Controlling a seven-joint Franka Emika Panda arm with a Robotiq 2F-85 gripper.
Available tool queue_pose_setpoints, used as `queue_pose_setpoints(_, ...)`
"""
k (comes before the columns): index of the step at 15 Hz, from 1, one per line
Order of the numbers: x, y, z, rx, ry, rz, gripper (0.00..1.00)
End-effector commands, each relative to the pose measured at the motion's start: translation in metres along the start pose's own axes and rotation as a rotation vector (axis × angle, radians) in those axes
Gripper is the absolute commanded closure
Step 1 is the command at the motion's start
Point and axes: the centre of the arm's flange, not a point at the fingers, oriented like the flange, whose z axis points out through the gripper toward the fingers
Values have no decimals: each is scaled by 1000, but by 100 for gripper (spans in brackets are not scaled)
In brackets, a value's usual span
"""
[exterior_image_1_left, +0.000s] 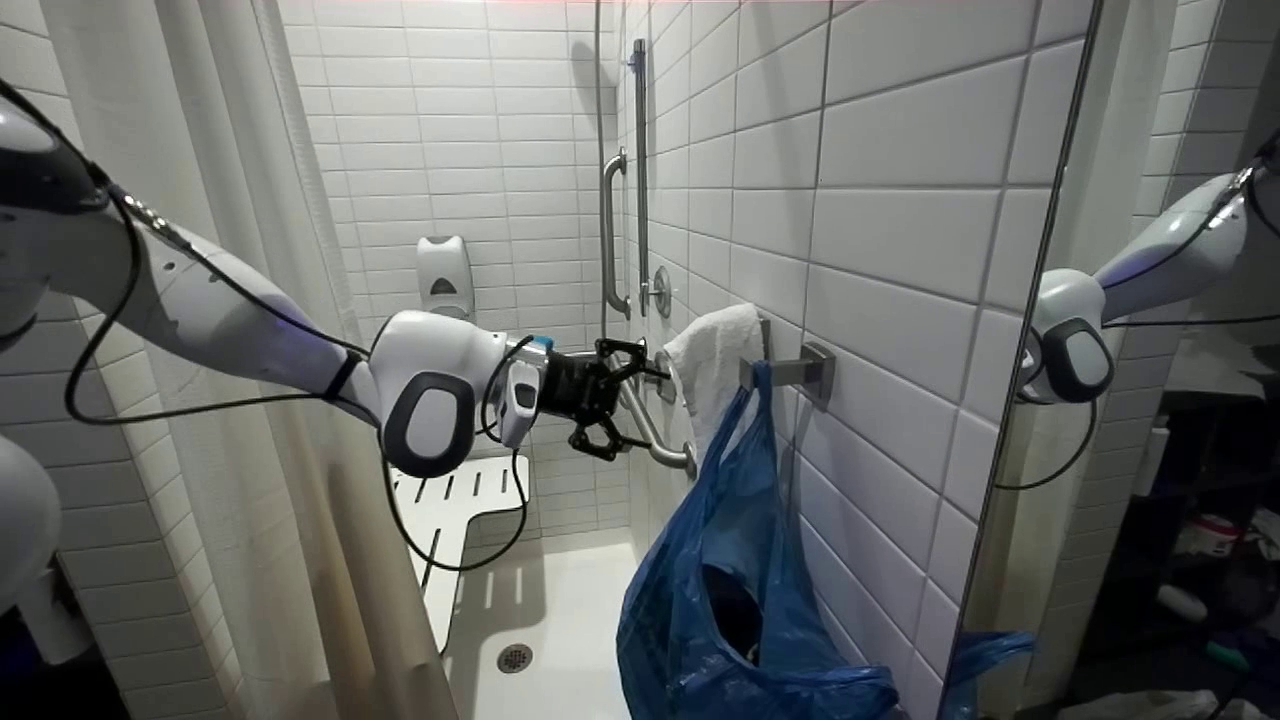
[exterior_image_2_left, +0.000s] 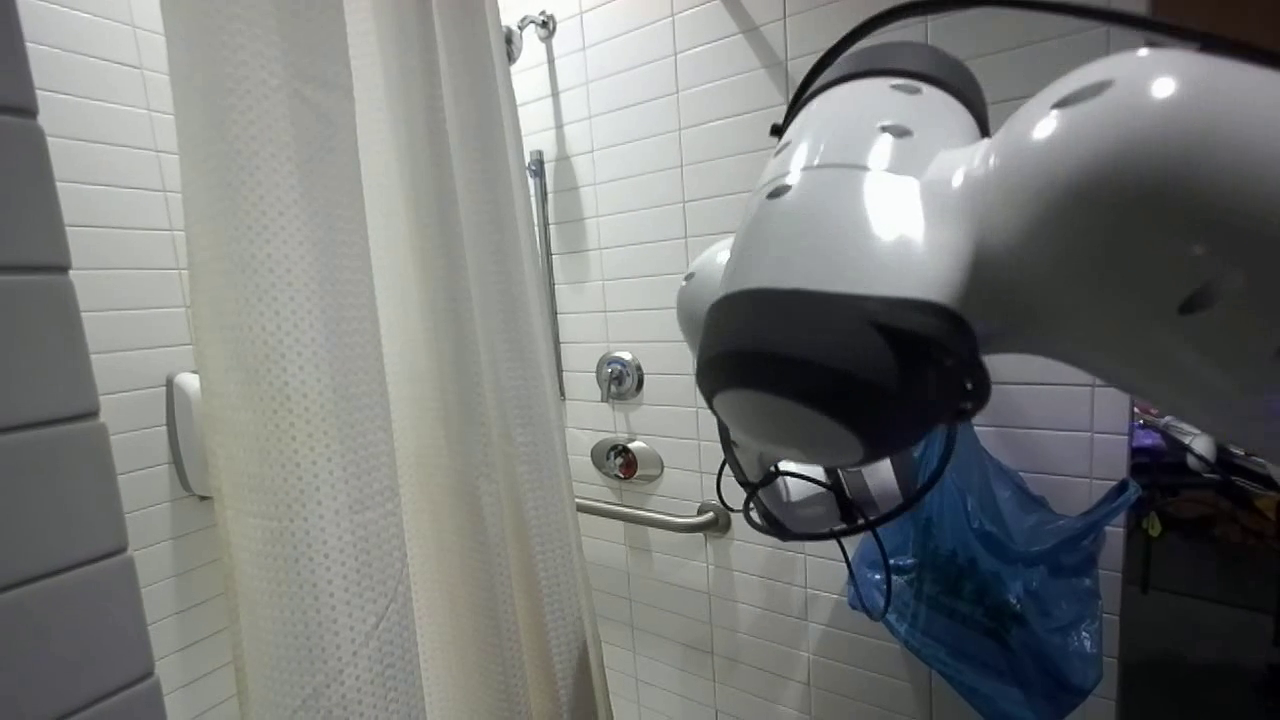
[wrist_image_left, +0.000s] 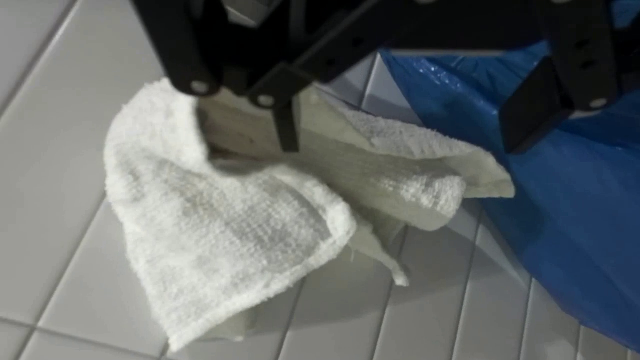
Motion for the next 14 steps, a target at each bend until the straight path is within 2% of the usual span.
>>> queue_pose_setpoints(1, -10, 13, -10, 156, 55, 96, 0)
queue_pose_setpoints(4, -15, 15, -14, 213, 108, 218, 0)
queue_pose_setpoints(9, 18, 21, -2, 297, 249, 410, 0)
queue_pose_setpoints(12, 40, 18, 1, 329, 280, 391, 0)
queue_pose_setpoints(13, 43, 16, 0, 336, 258, 310, 0)
queue_pose_setpoints(14, 79, 11, 5, 299, 262, 366, 0)
